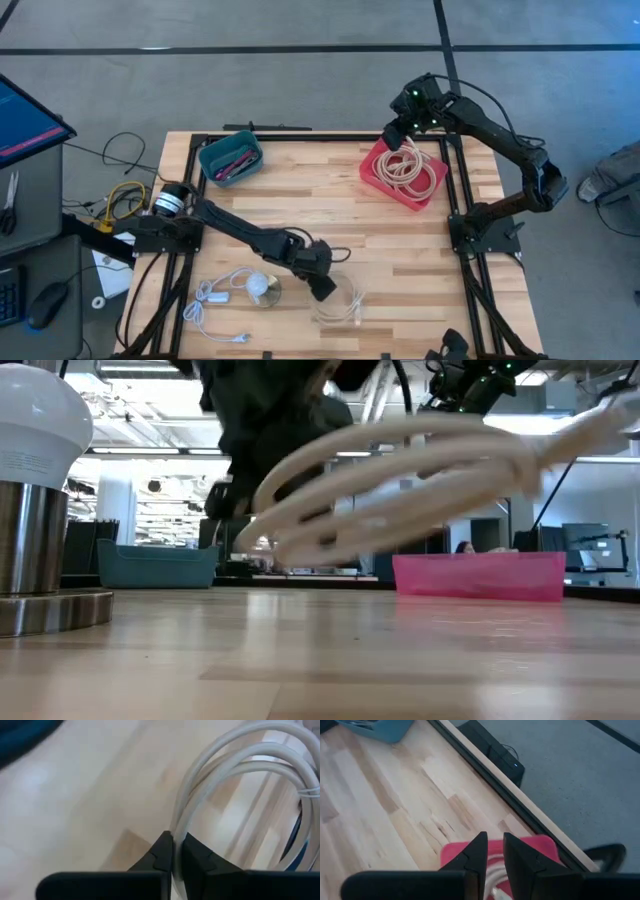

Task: Pick & Place USB Port
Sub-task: Put the white charger cable into pink bin

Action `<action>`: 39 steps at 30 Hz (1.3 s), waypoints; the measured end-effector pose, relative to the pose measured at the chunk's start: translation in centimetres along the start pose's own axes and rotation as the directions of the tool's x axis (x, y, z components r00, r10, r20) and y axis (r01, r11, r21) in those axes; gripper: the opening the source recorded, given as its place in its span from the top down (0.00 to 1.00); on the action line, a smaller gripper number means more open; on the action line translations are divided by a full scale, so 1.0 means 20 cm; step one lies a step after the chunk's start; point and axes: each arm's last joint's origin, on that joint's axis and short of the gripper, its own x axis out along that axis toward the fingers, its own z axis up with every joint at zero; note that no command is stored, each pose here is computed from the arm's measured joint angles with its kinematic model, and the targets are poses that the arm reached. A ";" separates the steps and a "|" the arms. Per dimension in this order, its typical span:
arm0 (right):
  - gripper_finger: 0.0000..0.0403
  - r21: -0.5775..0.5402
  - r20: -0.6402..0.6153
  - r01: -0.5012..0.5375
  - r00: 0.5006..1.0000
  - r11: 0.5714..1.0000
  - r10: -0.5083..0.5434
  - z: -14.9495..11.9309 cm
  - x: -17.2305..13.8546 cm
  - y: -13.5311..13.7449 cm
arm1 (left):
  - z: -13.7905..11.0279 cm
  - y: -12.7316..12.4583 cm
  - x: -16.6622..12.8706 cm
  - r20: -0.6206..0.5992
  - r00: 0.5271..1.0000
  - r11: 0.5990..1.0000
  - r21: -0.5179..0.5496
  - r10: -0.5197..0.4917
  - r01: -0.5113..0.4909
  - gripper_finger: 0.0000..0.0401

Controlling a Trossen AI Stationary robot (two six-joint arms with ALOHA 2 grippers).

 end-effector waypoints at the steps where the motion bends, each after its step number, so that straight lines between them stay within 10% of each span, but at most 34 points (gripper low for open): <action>1: 0.87 0.010 -0.010 0.007 1.000 1.000 -0.007 -0.01 0.00 -0.02 | 0.01 0.00 -0.03 0.033 0.999 1.000 -0.002 0.011 -0.011 0.96; 17: 0.87 0.080 -0.053 -0.005 0.999 0.997 0.009 -0.06 -0.06 -0.18 | 0.29 0.15 -0.79 0.589 0.783 0.980 -0.111 0.199 -0.165 0.96; 28: 0.87 0.044 0.056 -0.323 0.945 0.945 0.321 -0.04 -0.11 -0.11 | 0.42 0.43 -1.01 0.620 0.653 0.900 -0.286 0.435 -0.329 0.96; 39: 0.87 -0.119 0.140 -0.611 0.770 0.783 0.622 0.06 -0.11 0.14 | 0.56 0.71 -1.09 0.584 0.561 0.809 -0.376 0.586 -0.453 0.96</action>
